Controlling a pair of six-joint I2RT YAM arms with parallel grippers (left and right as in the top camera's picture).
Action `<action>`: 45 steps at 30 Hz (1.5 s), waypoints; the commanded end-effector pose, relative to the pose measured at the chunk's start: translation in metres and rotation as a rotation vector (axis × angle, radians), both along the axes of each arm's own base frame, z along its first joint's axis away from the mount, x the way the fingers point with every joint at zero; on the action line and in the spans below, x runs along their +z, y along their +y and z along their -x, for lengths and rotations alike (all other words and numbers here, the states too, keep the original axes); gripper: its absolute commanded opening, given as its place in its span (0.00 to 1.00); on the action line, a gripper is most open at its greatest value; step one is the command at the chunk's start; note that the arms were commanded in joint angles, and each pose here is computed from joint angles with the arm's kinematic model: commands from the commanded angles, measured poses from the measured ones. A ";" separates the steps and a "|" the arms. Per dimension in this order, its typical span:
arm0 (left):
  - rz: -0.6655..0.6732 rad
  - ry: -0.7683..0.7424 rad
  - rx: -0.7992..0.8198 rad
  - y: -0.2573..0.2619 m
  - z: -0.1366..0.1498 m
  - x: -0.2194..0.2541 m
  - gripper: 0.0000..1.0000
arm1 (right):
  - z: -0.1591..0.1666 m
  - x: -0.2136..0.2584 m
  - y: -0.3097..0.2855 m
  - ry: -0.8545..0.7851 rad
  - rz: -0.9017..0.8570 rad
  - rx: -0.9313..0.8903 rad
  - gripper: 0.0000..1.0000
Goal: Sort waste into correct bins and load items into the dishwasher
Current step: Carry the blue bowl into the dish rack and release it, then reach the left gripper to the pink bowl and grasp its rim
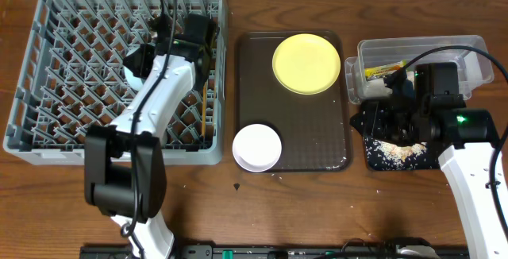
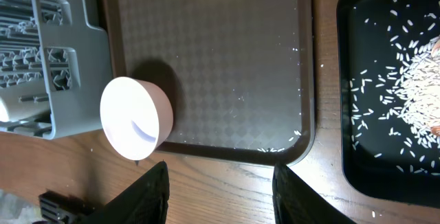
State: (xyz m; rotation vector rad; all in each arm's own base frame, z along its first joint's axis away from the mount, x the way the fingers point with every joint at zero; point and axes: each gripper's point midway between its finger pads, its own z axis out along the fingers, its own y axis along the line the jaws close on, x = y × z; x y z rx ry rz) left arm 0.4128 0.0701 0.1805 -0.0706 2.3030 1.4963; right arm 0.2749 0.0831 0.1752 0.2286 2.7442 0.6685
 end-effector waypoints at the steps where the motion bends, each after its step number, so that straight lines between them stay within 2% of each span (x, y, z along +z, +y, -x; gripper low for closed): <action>1: -0.072 0.019 0.010 0.002 -0.003 -0.005 0.08 | -0.003 0.008 -0.002 -0.033 0.006 0.005 0.47; 4: -0.121 0.040 0.018 0.003 -0.004 -0.012 0.08 | -0.003 0.008 -0.002 -0.032 0.006 0.005 0.47; 10: -0.126 0.045 -0.027 -0.018 -0.008 -0.021 0.08 | -0.003 0.008 -0.002 -0.033 0.006 0.005 0.47; 17: -0.129 0.042 -0.104 -0.051 -0.011 -0.021 0.17 | -0.003 0.008 -0.002 -0.033 0.006 0.005 0.46; 19: -0.129 0.042 -0.113 -0.055 -0.011 -0.021 0.32 | -0.003 0.008 -0.002 -0.033 0.006 0.005 0.46; 22: -0.115 0.043 -0.123 -0.058 -0.011 -0.023 0.49 | -0.003 0.008 -0.002 -0.033 0.006 0.004 0.46; 24: -0.036 0.059 -0.139 -0.063 -0.013 -0.035 0.53 | -0.003 0.008 -0.002 -0.033 0.006 0.005 0.46; 29: 0.262 0.100 -0.211 -0.092 -0.010 -0.061 0.56 | -0.003 0.008 -0.002 -0.032 0.006 0.005 0.46; 36: 0.631 0.042 -0.363 -0.146 0.000 -0.029 0.64 | -0.003 0.008 -0.002 -0.032 0.006 0.005 0.46; 38: 0.761 0.039 -0.425 -0.166 0.011 -0.013 0.63 | -0.002 0.008 -0.002 -0.029 0.006 0.005 0.46; 39: 0.833 0.047 -0.461 -0.177 0.019 -0.005 0.59 | -0.002 0.008 -0.003 -0.028 0.006 0.005 0.46; 41: 0.988 0.077 -0.519 -0.201 0.040 0.007 0.32 | -0.001 0.007 -0.003 -0.025 0.006 0.005 0.46; 43: 1.141 0.104 -0.505 -0.220 0.062 0.013 0.11 | -0.001 0.007 -0.003 -0.024 0.006 0.005 0.46; 45: 1.247 0.157 -0.448 -0.234 0.084 0.007 0.08 | -0.001 0.007 -0.003 -0.024 0.006 0.004 0.46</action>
